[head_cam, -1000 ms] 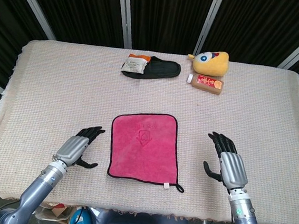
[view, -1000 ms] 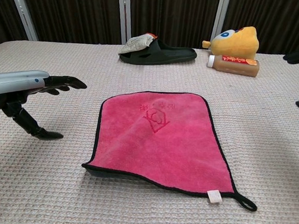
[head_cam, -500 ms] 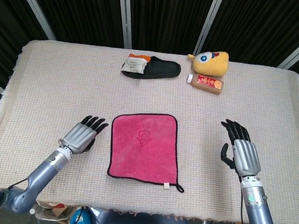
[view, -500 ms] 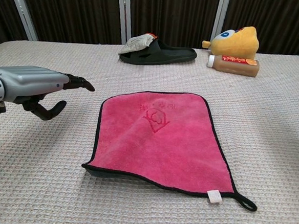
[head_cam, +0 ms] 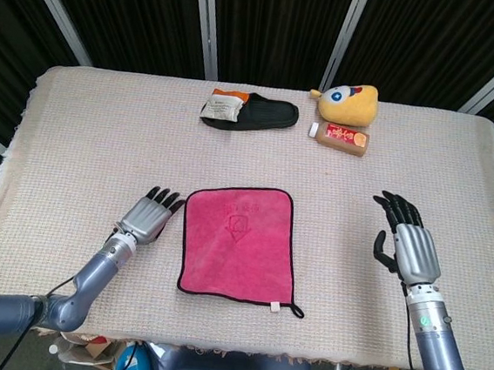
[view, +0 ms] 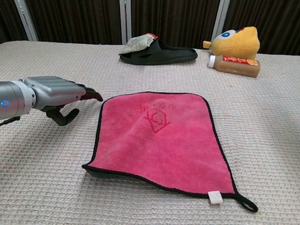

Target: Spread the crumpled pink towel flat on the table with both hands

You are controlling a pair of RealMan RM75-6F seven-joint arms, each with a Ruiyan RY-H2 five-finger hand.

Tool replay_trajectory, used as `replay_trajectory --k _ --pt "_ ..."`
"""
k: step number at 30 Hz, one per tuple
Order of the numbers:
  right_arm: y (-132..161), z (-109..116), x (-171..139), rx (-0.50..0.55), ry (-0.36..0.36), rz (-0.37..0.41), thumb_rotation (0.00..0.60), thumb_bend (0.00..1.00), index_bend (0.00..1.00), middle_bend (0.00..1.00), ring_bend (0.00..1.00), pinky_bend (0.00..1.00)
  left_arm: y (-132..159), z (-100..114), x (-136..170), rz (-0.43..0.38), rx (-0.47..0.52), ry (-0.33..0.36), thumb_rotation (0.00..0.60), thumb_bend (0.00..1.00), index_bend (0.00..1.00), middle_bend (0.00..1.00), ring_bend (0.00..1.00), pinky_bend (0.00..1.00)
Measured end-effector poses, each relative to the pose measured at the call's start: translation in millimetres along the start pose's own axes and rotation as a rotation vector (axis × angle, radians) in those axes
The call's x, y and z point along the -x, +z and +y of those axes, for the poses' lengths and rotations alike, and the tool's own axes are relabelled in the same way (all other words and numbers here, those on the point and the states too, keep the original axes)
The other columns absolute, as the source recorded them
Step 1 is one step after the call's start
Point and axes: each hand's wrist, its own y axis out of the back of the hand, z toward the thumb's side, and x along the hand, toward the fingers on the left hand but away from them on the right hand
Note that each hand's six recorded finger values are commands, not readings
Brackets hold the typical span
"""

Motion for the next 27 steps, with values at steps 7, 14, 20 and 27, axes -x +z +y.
replay_trajectory --k 7,14,20,27 --pt "-2 -2 -1 -0.005 0.000 -0.001 0.600 0.78 0.15 0.09 0.00 0.07 10 11 -7 -0.022 0.035 0.044 0.600 0.77 0.06 0.03 0.00 0.00" --pt "-4 -2 -1 0.002 -0.002 -0.009 0.600 0.78 0.15 0.09 0.00 0.07 25 13 -8 -0.072 0.031 0.067 0.600 0.77 0.06 0.03 0.00 0.00" --pt "-6 -3 -1 0.008 0.000 -0.012 0.600 0.78 0.15 0.09 0.00 0.07 35 -1 -8 -0.098 -0.021 0.030 0.600 0.77 0.06 0.03 0.00 0.00" --pt "-10 -4 -3 0.009 0.002 -0.020 0.600 0.78 0.15 0.09 0.00 0.07 32 -11 -9 -0.085 -0.061 0.005 0.600 0.77 0.06 0.03 0.00 0.00"
